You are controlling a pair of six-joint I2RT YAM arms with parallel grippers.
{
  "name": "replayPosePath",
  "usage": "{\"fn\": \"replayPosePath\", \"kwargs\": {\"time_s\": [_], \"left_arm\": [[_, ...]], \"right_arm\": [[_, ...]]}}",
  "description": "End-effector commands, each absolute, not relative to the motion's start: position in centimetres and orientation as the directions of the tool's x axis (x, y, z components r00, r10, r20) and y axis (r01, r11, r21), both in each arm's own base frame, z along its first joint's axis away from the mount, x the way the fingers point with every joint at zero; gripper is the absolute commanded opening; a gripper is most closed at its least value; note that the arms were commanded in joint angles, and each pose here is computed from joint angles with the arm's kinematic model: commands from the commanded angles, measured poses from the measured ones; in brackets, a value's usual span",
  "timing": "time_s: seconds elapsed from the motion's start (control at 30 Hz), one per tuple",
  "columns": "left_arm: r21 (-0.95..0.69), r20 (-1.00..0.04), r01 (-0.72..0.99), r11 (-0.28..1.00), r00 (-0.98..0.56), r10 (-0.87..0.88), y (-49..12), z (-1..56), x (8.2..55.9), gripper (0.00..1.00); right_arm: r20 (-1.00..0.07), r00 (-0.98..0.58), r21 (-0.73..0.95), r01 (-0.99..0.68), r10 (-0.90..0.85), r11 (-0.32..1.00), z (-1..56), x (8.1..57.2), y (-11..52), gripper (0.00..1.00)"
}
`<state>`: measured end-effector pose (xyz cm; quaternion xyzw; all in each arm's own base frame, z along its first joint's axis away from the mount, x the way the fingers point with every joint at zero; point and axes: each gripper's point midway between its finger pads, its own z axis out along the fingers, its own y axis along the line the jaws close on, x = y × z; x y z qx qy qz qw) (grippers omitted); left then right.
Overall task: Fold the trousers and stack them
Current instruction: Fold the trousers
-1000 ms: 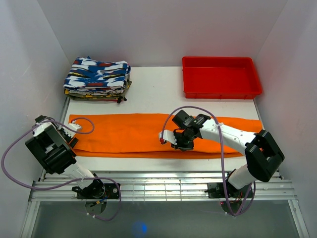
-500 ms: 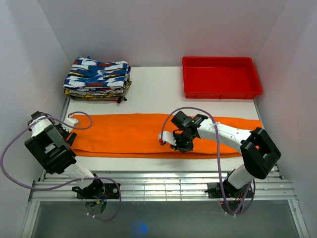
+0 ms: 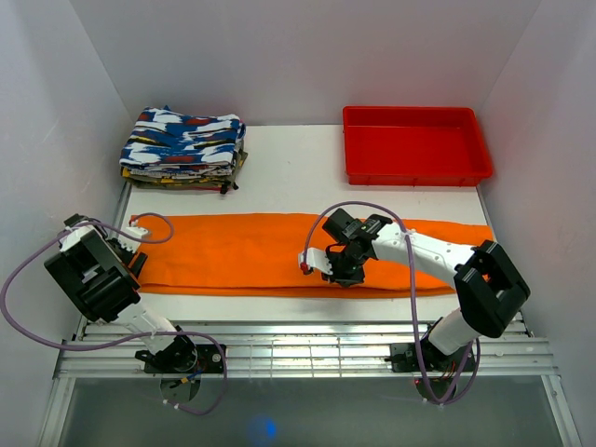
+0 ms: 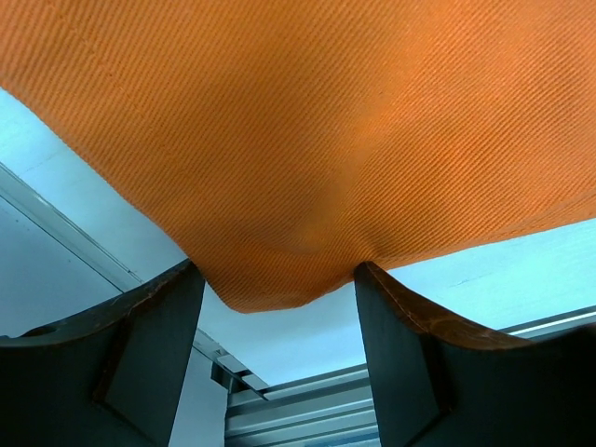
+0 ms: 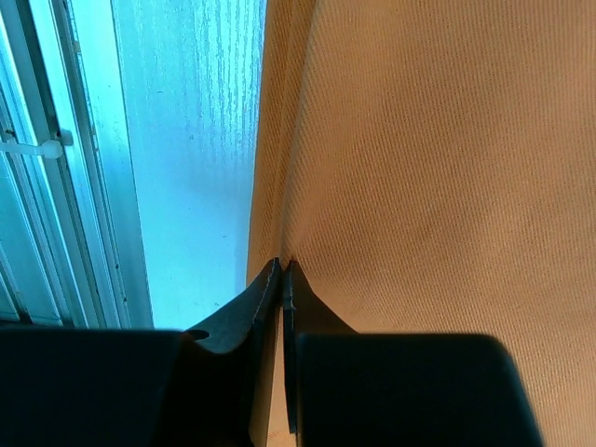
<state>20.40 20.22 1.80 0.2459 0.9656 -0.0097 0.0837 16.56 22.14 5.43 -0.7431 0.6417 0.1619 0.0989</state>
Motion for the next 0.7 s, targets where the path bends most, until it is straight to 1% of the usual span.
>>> {"fn": "replayPosePath", "kwargs": {"time_s": [0.0,0.3,0.67], "left_arm": [[0.047,-0.142,0.448,0.893,-0.882,0.450,21.0,1.3,20.2,0.77],[0.053,-0.115,0.446,0.894,-0.886,0.449,21.3,1.1,19.7,0.78],[0.049,-0.109,0.448,0.892,-0.886,0.451,21.3,0.9,19.7,0.78]], "right_arm": [[-0.383,0.134,0.094,-0.979,-0.914,-0.183,6.6,15.2,21.6,0.08],[-0.374,0.130,0.105,-0.978,-0.918,-0.182,6.1,14.6,20.8,0.08],[-0.370,0.096,0.124,-0.981,-0.924,-0.151,5.7,14.2,19.8,0.08]]}}
